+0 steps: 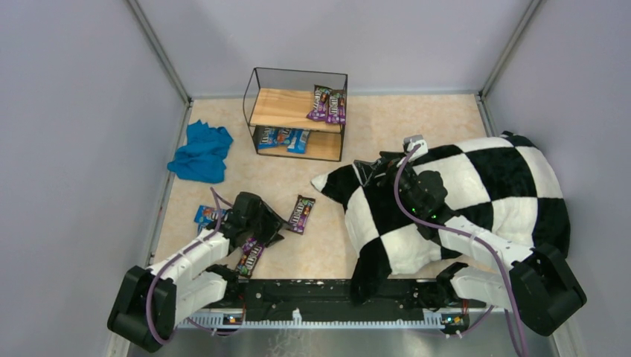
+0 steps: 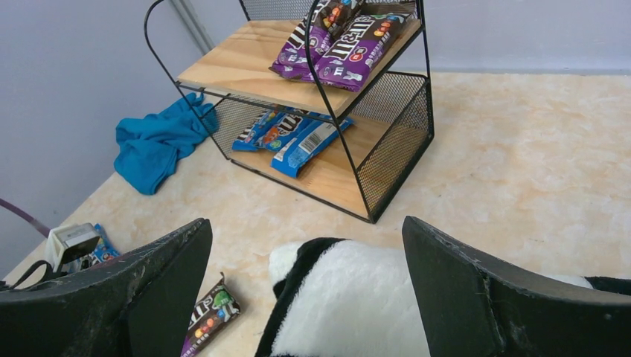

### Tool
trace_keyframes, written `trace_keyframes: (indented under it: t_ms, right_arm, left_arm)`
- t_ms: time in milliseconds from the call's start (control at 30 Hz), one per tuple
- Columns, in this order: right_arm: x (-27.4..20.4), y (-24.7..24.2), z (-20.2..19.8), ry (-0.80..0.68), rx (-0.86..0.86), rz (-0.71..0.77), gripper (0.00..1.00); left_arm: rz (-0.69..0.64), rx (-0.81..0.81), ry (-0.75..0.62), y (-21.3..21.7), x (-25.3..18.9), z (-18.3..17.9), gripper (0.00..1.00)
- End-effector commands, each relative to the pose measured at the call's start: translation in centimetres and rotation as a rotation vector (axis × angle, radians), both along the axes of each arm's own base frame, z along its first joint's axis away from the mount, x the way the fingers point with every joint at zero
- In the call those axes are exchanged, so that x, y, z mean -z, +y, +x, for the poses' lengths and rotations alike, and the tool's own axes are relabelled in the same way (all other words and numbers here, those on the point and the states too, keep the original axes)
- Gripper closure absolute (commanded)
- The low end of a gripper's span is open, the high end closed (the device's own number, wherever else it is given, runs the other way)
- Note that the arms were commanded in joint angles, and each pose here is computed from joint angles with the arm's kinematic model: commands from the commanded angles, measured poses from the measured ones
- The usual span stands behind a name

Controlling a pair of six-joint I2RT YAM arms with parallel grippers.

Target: Place and organize the candy bags onto the shelf

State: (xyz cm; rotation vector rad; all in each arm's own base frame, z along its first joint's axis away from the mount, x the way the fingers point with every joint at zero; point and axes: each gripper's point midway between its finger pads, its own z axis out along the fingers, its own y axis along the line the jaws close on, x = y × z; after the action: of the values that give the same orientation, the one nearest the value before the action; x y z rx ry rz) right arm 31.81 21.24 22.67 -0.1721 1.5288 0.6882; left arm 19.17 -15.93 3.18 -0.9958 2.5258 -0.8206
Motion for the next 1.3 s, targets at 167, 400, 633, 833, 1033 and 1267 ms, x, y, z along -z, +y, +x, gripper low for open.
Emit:
trace_keyframes:
  t_ms: [167,400,633,833,1033,1267]
  right_arm:
    - [-2.2,-0.3,0.2,-0.064,0.009,0.042,0.01]
    - [-2.3,-0.3,0.2,-0.065,0.012,0.043,0.01]
    - [-2.3,-0.4,0.2,-0.067,0.013,0.043,0.01]
    - [-2.3,-0.5,0.3,-0.068,0.019,0.04,0.01]
    - [-2.3,-0.5,0.3,-0.067,0.02,0.041,0.01]
    - [-2.2,-0.4,0.3,-0.064,0.013,0.044,0.01]
  left_arm:
    - [-0.087,-0.076,0.04,-0.9,0.7,1.1,0.51]
    - [-0.072,-0.117,0.033,0.0,1.6,1.2,0.64]
    - [-0.14,-0.131,-0.004,0.0,1.4,1.6,1.0]
    - [-0.164,-0.07,-0.066,-0.7,-2.2,2.3,1.0]
    - [-0.195,0.006,-0.27,-1.1,-10.7,3.6,1.0]
    - [0.016,0.082,-0.55,0.3,-23.4,8.0,1.0]
